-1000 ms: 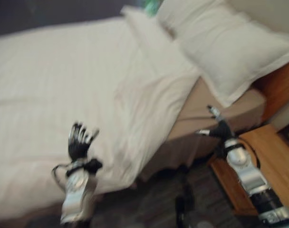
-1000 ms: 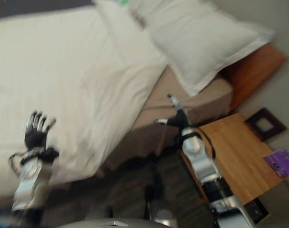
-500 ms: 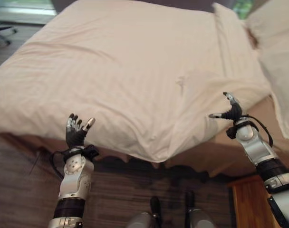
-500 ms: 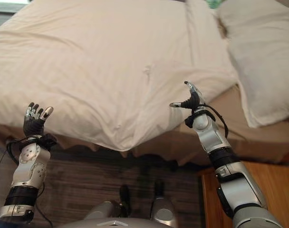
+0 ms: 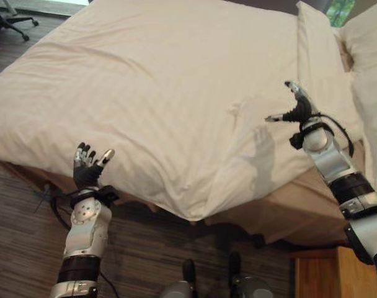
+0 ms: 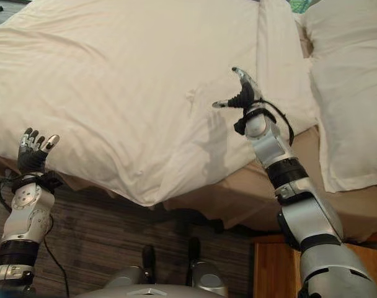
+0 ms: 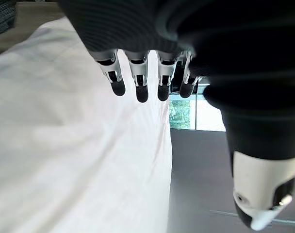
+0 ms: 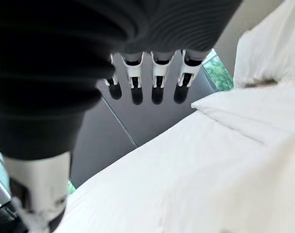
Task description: Making the bed.
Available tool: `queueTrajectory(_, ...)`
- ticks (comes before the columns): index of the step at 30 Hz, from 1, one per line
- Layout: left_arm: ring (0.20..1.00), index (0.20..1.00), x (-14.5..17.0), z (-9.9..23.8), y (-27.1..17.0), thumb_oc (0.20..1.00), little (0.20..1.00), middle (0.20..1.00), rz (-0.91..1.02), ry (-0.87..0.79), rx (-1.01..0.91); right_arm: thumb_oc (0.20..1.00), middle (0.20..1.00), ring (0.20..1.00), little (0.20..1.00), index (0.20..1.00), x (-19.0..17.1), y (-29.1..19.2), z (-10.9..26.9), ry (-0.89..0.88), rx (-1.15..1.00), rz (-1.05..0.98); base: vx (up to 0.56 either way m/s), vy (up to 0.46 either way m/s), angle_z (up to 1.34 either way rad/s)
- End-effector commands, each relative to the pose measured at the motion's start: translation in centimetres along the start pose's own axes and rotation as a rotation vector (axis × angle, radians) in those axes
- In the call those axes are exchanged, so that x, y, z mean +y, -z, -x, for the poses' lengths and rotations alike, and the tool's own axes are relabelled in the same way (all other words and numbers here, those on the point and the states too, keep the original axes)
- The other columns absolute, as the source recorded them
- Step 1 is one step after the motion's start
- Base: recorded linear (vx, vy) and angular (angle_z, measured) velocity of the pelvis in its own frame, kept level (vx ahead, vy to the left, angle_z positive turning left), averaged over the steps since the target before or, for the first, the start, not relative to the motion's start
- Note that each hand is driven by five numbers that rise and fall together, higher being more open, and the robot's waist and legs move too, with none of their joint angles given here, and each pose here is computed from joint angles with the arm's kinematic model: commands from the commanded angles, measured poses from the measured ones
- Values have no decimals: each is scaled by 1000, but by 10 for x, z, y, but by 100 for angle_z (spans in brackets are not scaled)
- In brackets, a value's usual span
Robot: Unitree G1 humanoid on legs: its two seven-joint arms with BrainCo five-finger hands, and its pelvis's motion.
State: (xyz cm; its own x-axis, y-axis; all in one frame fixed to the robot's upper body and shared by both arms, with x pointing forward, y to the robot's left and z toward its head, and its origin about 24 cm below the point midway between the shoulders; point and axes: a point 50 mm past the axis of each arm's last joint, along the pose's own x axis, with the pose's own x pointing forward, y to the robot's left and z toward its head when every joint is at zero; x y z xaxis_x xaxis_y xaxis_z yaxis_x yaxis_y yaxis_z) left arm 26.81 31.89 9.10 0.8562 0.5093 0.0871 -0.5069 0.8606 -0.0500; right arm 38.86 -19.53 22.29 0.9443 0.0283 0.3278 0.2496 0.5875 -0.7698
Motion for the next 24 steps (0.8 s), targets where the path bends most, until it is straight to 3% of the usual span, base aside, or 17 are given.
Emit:
queueTrajectory(1,1000,1000,-3,-10,-42,1000,1000,1000,52,16,-207,1000,1000,1000,1000,1000,-33,-32,-16,122,-117,43,123,-164,23)
queueTrajectory(6,1000,1000,-3,-6,-32,1000,1000,1000,108,-4,-165,1000,1000,1000,1000,1000,-40,-38,-15,175,-140,34,208,-197,14)
queueTrajectory(9,1000,1000,-20,-11,-7,1000,1000,1000,23,13,-60,1000,1000,1000,1000,1000,-34,-53,-20,154,-175,56,132,-142,12)
queueTrajectory(13,1000,1000,-29,-33,-39,1000,1000,1000,60,15,-150,1000,1000,1000,1000,1000,-37,-65,-30,179,-181,117,80,-117,3)
queueTrajectory(24,1000,1000,-36,-44,-45,1000,1000,1000,64,9,-153,1000,1000,1000,1000,1000,-29,-79,-42,180,-169,127,12,-88,14)
